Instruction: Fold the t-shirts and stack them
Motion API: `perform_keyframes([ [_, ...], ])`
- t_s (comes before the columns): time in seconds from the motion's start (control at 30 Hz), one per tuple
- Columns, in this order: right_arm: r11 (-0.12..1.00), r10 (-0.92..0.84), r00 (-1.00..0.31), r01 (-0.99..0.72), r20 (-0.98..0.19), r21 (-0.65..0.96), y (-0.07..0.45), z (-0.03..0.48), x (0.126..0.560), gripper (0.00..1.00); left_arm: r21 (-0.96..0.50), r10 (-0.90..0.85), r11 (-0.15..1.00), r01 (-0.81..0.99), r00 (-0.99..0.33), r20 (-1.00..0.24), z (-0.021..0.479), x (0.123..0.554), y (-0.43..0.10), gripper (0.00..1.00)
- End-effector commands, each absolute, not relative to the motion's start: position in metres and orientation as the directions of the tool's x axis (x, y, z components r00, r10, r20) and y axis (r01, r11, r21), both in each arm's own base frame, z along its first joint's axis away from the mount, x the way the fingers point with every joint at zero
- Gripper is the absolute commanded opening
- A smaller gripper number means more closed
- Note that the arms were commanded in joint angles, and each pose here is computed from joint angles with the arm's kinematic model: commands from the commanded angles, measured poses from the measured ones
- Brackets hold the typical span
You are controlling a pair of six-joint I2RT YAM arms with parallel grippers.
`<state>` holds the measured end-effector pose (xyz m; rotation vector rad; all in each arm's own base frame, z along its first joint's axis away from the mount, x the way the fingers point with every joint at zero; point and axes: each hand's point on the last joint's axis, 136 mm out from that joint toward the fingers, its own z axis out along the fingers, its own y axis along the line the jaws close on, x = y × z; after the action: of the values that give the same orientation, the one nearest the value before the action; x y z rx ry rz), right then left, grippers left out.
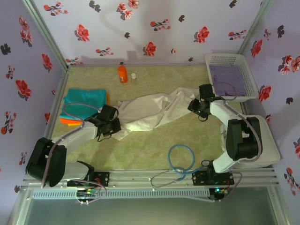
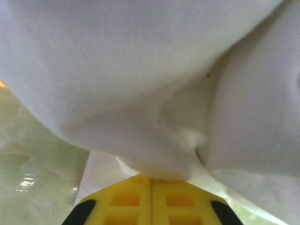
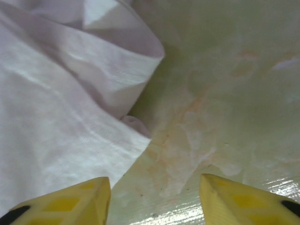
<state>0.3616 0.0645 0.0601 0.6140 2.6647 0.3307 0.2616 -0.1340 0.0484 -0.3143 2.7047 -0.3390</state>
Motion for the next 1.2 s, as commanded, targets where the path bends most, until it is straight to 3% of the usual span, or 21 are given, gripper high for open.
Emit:
perform_keyframes([
  [0.0, 0.864, 0.473, -0.820, 0.359, -0.322, 0.354, 0.070, 0.048, 0.379, 0.48, -0.270, -0.239, 0.952, -0.146, -0.905, -0.353, 0.051, 0.258, -0.134, 0.02],
  [0.17, 0.835, 0.488, -0.826, 0.347, -0.283, 0.426, 0.085, 0.034, 0.390, 0.45, -0.255, -0.242, 0.954, -0.155, -0.902, -0.358, 0.054, 0.249, -0.126, 0.10],
  [0.33, 0.818, 0.501, -0.824, 0.351, -0.264, 0.456, 0.090, 0.028, 0.390, 0.39, -0.229, -0.247, 0.958, -0.172, -0.901, -0.357, 0.054, 0.237, -0.114, 0.38],
  [0.43, 0.812, 0.503, -0.830, 0.357, -0.242, 0.462, 0.093, 0.021, 0.388, 0.30, -0.223, -0.256, 0.957, -0.186, -0.901, -0.350, 0.050, 0.230, -0.109, 0.45],
  [0.57, 0.803, 0.515, -0.824, 0.366, -0.236, 0.470, 0.093, 0.023, 0.383, 0.10, -0.209, -0.262, 0.957, -0.200, -0.906, -0.333, 0.046, 0.225, -0.104, 0.45],
  [0.83, 0.814, 0.512, -0.826, 0.381, -0.233, 0.438, 0.085, 0.054, 0.360, 0.07, -0.217, -0.268, 0.955, -0.204, -0.906, -0.328, 0.036, 0.225, -0.106, 0.44],
  [0.93, 0.813, 0.518, -0.822, 0.388, -0.235, 0.434, 0.080, 0.070, 0.352, 0.01, -0.226, -0.269, 0.953, -0.201, -0.905, -0.330, 0.035, 0.231, -0.110, 0.44],
  [1.17, 0.757, 0.564, -0.798, 0.395, -0.214, 0.520, 0.080, 0.108, 0.344, 0.00, -0.269, -0.285, 0.941, -0.204, -0.907, -0.310, 0.024, 0.242, -0.123, 0.43],
])
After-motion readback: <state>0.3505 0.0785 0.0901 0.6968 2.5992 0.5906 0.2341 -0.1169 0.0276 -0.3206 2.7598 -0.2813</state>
